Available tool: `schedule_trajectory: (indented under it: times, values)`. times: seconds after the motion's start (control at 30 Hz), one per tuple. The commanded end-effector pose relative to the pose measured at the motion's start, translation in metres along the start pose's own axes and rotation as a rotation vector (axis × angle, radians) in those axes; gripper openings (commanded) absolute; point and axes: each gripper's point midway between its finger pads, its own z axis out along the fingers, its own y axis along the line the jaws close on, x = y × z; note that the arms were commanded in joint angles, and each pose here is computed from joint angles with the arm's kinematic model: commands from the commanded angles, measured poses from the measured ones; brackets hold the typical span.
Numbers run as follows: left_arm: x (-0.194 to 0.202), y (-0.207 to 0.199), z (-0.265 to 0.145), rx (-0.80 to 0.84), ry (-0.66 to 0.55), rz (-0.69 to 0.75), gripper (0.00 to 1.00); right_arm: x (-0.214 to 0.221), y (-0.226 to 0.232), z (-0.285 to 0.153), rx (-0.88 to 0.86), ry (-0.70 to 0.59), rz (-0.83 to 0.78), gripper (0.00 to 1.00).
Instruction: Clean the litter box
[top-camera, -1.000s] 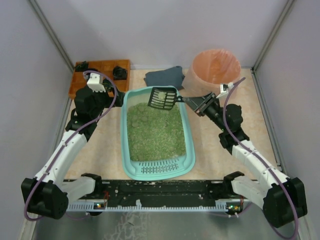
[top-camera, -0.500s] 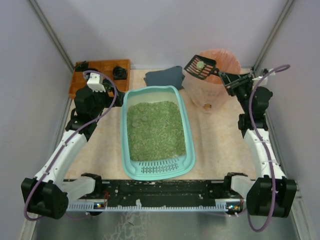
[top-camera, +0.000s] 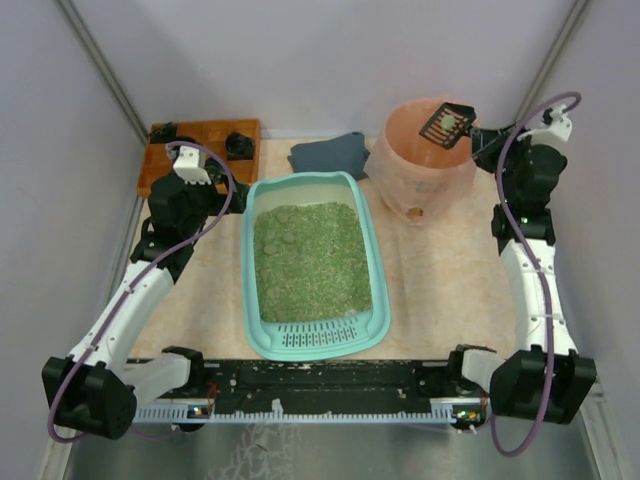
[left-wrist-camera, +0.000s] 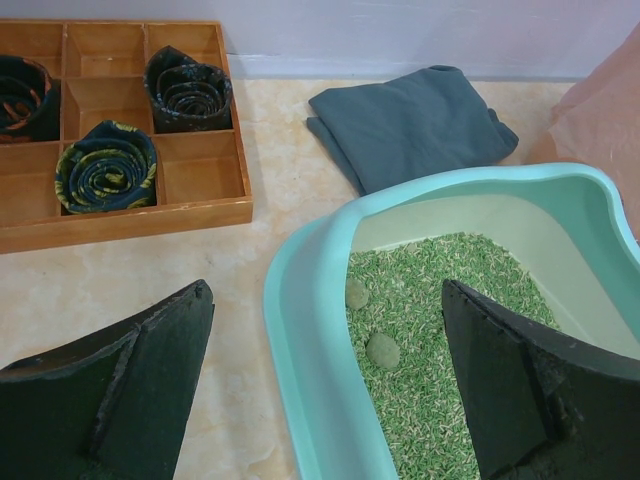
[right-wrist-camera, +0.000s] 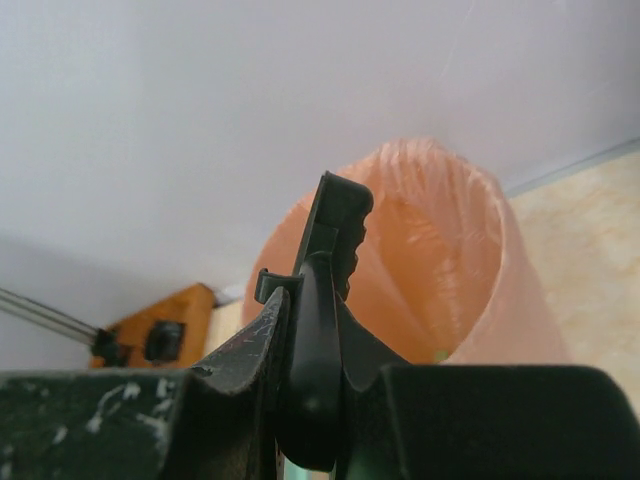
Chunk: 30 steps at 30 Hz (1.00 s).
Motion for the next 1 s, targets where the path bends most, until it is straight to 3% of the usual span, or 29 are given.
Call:
schedule_trajectory:
  times: [0.0, 0.2, 0.3, 0.7, 0.97]
  values:
    - [-0.014, 0.000, -0.005, -0.004, -0.038, 0.011, 1.00, -0.024, 0.017, 0.011, -0.068, 0.020, -0.313, 0.00]
    - [-0.015, 0.000, -0.004, -0.005, -0.040, 0.011, 1.00, -0.020, 0.017, 0.022, -0.009, 0.088, -0.614, 0.00]
    - [-0.015, 0.001, -0.005, -0.010, -0.041, 0.013, 1.00, -0.017, 0.017, 0.026, 0.018, 0.090, -0.690, 0.00]
    - [-0.013, 0.002, -0.004, -0.011, -0.034, 0.013, 1.00, -0.031, 0.027, 0.023, 0.036, 0.049, -0.687, 0.00]
    - [-0.014, 0.001, -0.005, -0.008, -0.037, 0.015, 1.00, -0.066, 0.080, -0.010, -0.119, -0.093, -0.623, 0.00]
